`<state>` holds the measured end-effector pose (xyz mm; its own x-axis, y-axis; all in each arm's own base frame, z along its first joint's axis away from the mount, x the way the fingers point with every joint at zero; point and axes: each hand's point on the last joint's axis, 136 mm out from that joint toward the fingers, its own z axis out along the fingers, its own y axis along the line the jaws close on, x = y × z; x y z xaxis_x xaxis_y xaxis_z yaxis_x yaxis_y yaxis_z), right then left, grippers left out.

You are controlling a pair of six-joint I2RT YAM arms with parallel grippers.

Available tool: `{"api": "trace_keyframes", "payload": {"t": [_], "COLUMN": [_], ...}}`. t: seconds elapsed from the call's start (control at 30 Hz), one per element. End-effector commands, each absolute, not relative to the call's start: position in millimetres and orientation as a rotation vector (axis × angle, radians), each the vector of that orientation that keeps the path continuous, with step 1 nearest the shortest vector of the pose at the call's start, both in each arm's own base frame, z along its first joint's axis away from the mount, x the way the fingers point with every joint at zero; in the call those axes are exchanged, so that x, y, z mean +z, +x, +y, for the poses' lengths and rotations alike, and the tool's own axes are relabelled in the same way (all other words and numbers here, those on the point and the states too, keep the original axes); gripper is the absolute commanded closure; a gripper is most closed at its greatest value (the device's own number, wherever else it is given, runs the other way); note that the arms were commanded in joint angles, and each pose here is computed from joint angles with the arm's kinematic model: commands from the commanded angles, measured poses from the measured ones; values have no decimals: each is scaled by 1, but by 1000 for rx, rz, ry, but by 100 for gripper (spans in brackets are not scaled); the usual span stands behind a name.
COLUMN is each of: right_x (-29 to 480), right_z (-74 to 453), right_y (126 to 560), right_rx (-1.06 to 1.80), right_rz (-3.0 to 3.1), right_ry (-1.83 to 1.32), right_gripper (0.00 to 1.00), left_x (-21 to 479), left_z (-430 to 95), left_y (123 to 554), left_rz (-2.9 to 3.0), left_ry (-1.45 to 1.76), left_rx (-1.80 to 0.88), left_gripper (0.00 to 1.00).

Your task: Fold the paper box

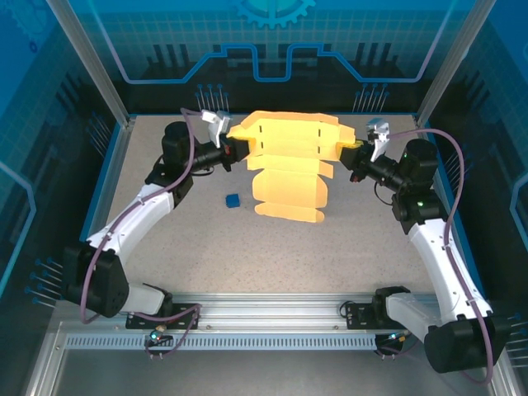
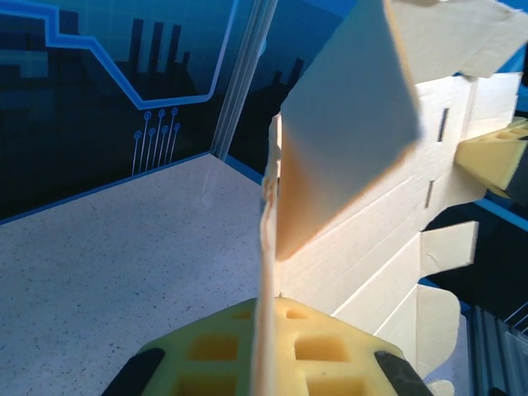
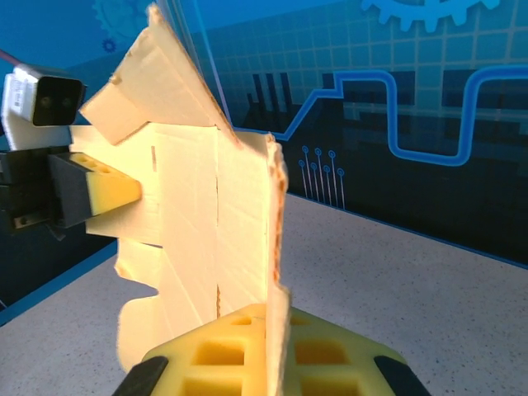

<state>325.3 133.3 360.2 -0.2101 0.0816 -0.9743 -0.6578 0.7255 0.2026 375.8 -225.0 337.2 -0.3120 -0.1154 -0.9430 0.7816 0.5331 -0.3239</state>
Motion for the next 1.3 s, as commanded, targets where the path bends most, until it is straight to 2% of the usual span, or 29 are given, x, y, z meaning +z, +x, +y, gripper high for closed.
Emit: {"api": "trace_keyframes", "payload": {"t": [0.0, 0.1, 0.17, 0.3, 0.43, 0.7, 0.9, 1.27], "right_x": [351, 340, 336, 343, 369, 388, 385, 382], "right_z": [123, 115, 111, 106, 116, 188, 211, 233], "right_y": [334, 338, 338, 330, 317, 293, 299, 318], "right_rx": [645, 563, 510, 363, 261, 308, 363, 481], "right_rz": [1683, 1728, 1753, 1759, 1677, 1479, 1435, 1379], "right_ry": [-435, -427, -431, -474, -585, -1056, -1275, -1481], "right_gripper": [87, 67, 57, 46, 42, 35, 27, 25], "left_x": [349, 346, 343, 330, 323, 330, 337, 343], "left_z": [-215, -213, -213, -213, -213, -224, -231, -235], "left_y": [367, 363, 361, 359, 353, 324, 295, 277], "left_rz": [1610, 1620, 1636, 1678, 1704, 1653, 1581, 1520], "left_ry": [596, 595, 595, 636, 709, 877, 989, 1058], "left_rx": [-931, -923, -929, -898, -865, -909, -958, -988], "left_gripper": [100, 100, 100, 100, 100, 100, 100, 100]}}
